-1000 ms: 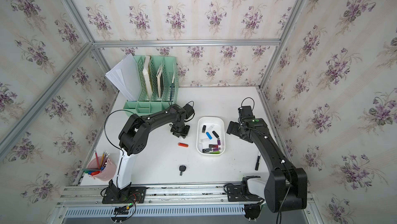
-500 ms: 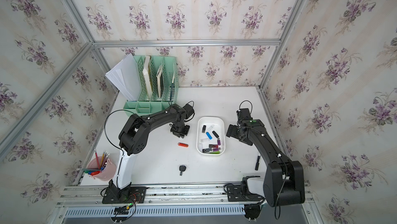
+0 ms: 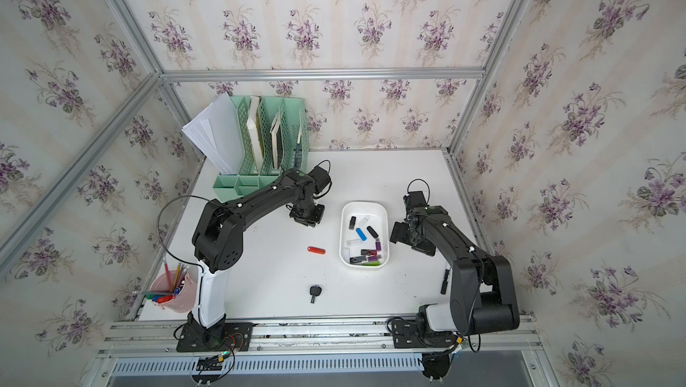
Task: Put the usb flash drive into the storage box
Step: Place the USB flash in the storage box.
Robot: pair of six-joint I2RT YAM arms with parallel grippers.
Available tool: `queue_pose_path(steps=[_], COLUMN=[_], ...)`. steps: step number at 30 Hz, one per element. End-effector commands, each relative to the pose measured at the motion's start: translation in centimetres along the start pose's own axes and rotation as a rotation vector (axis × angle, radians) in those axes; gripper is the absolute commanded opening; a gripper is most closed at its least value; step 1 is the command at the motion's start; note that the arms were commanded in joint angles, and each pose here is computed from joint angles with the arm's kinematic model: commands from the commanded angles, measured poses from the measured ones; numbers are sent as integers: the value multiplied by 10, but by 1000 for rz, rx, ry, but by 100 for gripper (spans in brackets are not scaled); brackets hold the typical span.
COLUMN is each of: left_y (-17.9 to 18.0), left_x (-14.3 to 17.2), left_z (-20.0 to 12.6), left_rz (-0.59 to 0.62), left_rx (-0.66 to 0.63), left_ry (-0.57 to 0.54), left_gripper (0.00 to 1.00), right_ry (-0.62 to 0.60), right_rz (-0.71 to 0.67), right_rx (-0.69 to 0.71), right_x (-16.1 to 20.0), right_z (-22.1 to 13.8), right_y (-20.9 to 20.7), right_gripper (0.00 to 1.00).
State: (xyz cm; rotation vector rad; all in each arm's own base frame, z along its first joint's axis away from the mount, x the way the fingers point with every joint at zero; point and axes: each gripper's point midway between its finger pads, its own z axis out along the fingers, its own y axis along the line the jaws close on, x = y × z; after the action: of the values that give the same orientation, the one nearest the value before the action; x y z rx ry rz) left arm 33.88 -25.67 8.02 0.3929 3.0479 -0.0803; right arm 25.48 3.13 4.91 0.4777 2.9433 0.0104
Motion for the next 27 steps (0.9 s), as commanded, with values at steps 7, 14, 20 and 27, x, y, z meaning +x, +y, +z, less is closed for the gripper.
queue_pose_path(steps=[7, 14, 20, 27], left_y=[1, -3, -19, -62], left_x=[-4, -5, -4, -6], left_z=[-39, -59, -63, -59], left_rz=[21, 23, 41, 93], left_rx=[-3, 19, 42, 94], left_ry=[-40, -66, -70, -66], left_gripper=[26, 26, 26, 26], right_ry=[56, 95, 18, -113], right_rz=[-71, -115, -60, 65], right_rx=[-49, -95, -65, -69], right_x=[16, 26, 12, -22], right_z=[10, 14, -3, -40], right_y=[38, 60, 48, 16], right_gripper=[99, 99, 100, 100])
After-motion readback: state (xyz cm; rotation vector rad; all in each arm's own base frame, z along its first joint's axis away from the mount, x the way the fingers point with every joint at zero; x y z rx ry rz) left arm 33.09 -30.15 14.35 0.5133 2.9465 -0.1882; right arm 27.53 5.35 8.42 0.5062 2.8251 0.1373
